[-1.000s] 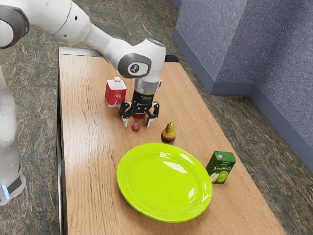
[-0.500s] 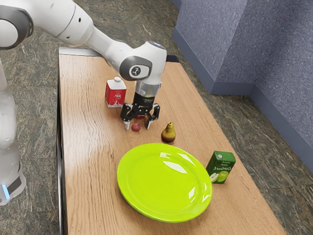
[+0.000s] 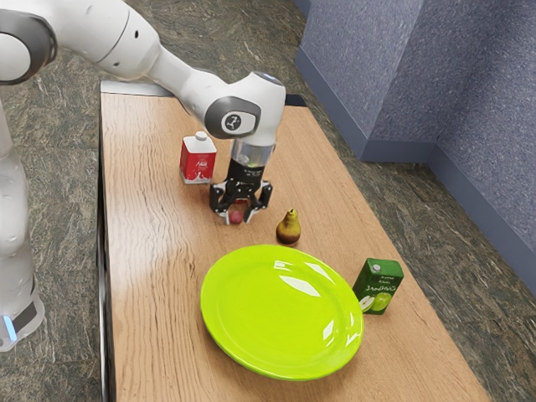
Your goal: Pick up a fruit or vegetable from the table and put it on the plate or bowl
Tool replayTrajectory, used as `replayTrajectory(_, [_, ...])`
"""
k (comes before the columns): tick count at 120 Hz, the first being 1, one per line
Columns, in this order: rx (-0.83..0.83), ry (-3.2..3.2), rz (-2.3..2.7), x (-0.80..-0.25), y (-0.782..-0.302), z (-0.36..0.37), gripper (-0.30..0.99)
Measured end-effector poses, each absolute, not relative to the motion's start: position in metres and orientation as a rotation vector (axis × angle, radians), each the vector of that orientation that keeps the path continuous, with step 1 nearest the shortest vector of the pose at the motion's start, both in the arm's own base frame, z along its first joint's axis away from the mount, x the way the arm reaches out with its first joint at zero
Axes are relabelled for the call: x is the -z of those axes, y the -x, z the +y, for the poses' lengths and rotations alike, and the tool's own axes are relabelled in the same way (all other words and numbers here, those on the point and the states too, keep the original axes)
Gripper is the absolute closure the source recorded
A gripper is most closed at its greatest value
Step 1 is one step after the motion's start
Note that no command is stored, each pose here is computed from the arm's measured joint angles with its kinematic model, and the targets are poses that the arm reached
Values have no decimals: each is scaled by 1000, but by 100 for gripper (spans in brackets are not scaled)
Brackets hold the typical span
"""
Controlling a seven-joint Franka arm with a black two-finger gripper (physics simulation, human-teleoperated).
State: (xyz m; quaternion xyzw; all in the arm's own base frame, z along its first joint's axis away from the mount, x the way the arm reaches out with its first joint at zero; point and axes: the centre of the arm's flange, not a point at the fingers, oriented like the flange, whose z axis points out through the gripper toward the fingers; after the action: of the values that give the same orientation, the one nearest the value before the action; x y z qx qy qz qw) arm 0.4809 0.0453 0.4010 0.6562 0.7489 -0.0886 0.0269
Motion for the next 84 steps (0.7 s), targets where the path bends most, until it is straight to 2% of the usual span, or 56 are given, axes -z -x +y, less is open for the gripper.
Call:
replayTrajectory(7, [270,-2031,2309,-403,-480,45,56])
replayTrajectory(26, [249,-2037,2294,-412,-479,43,52])
replayTrajectory(42, [181,-2078,2231,-440,-482,25,53])
replayTrajectory(65, [-35,-2253,2074,-543,-520,-26,52])
replayTrajectory(84, [-10,-2461,1959,-536,-555,-104,53])
